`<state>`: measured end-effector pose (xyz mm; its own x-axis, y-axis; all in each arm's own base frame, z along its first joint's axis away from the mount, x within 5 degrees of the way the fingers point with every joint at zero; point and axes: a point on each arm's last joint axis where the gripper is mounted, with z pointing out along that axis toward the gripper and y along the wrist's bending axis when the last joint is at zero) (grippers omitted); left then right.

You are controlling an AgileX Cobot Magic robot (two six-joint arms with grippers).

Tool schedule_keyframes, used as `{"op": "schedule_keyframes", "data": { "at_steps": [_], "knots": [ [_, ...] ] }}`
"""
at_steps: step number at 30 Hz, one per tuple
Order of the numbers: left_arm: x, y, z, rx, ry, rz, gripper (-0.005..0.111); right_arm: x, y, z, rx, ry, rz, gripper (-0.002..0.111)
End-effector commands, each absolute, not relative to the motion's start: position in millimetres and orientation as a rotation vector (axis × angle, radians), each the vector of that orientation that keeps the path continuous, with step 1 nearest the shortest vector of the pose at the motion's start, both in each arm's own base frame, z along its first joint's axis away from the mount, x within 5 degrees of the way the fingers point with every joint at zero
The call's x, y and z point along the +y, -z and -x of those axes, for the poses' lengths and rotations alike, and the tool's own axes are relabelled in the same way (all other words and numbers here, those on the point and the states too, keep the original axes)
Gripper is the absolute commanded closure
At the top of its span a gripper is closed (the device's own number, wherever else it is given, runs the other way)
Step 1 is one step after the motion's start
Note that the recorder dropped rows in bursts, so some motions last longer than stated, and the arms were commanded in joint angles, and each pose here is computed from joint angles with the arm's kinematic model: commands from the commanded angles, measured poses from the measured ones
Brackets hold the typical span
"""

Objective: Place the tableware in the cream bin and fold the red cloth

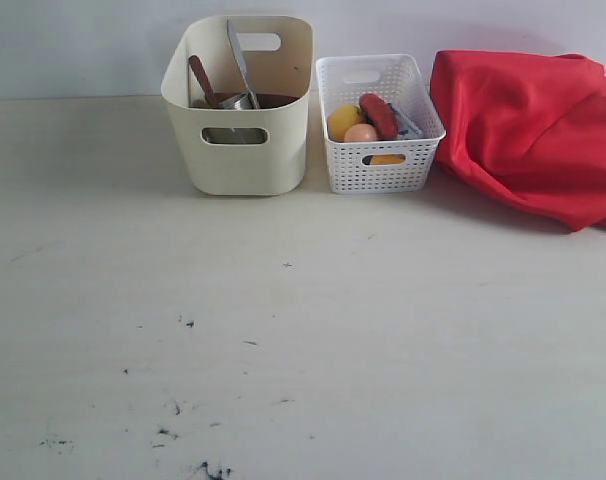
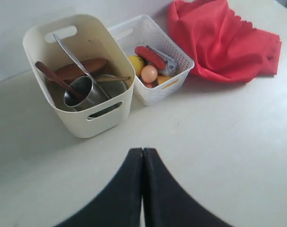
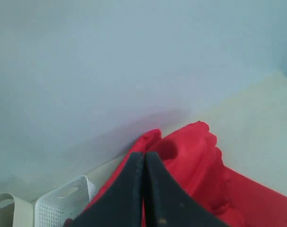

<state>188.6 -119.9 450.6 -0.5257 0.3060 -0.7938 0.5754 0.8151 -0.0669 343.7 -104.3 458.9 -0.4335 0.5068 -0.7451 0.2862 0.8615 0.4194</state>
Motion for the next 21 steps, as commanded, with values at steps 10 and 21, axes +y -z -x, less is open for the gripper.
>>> {"op": "schedule_keyframes", "data": {
  "at_steps": [10, 21],
  "knots": [
    [-23.4, -456.6, -62.7, 1.897, 0.285, -0.347, 0.107, -5.2, -467.2, -176.9, 1.923, -0.072, 0.055, 0.108],
    [-25.8, -333.7, -64.9, 1.844, 0.287, -0.370, 0.107, 10.0, -344.5, -73.6, 1.785, -0.028, 0.162, 0.108]
  ]
}}
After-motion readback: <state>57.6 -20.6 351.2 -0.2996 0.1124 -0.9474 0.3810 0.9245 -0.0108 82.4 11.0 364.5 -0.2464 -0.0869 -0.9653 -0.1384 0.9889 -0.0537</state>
